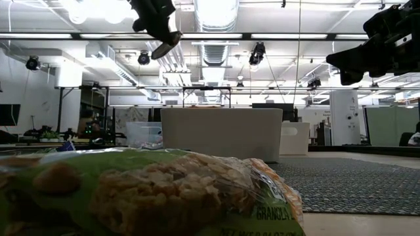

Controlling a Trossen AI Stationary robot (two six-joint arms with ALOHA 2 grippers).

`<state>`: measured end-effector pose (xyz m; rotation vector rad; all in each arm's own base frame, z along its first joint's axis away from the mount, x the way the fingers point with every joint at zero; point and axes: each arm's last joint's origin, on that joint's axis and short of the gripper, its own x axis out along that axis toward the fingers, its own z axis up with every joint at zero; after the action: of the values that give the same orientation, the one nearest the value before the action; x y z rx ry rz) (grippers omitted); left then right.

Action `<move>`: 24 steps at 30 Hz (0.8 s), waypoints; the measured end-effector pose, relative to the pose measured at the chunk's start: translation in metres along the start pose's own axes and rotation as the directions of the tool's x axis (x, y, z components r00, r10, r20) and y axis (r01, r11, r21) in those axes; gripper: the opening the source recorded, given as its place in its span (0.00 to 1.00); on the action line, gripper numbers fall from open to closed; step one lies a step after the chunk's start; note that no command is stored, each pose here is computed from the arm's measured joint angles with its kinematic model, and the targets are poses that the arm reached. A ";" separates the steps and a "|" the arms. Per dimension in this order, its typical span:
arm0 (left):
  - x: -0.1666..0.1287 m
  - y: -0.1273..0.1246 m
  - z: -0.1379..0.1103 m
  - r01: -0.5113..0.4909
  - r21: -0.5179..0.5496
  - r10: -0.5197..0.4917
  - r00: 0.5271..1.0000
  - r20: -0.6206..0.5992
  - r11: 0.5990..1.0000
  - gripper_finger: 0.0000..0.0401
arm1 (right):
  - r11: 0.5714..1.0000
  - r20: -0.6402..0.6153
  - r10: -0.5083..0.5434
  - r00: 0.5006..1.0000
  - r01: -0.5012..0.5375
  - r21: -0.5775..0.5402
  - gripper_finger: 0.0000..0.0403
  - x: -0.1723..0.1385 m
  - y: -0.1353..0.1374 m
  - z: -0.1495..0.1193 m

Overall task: Pick and place Granola Bars by type
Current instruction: Put the red granola bar into the transparent bin

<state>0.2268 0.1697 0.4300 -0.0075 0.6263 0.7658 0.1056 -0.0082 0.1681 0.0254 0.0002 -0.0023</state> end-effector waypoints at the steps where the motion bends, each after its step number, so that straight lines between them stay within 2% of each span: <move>1: 0.002 0.002 0.000 0.013 -0.021 -0.013 1.000 -0.004 1.000 0.10 | 1.000 0.000 0.000 1.000 0.000 0.000 0.02 0.000 0.000 0.000; 7: 0.015 0.008 -0.002 0.118 -0.230 -0.124 0.992 -0.010 0.966 0.10 | 1.000 0.000 0.000 1.000 0.000 0.000 0.02 0.000 0.000 0.000; 12: 0.023 0.008 -0.006 0.148 -0.359 -0.169 0.985 -0.030 0.922 0.10 | 1.000 0.000 0.000 1.000 0.000 0.000 0.02 0.000 0.000 0.000; 17: 0.035 0.007 -0.017 0.125 -0.455 -0.180 0.980 -0.081 0.882 0.10 | 1.000 0.000 0.000 1.000 0.000 0.000 0.02 0.000 0.000 0.000; 21: 0.045 0.007 -0.028 0.077 -0.566 -0.179 0.976 -0.127 0.821 0.10 | 1.000 0.000 0.000 1.000 0.000 0.000 0.02 0.000 0.000 0.000; 24: 0.054 0.006 -0.038 0.044 -0.603 -0.180 0.969 -0.168 0.797 0.10 | 1.000 0.000 0.000 1.000 0.000 0.000 0.02 0.000 0.000 0.000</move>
<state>0.2324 0.2001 0.3712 -0.7180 0.5616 0.8258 0.1056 -0.0082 0.1681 0.0254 0.0002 -0.0023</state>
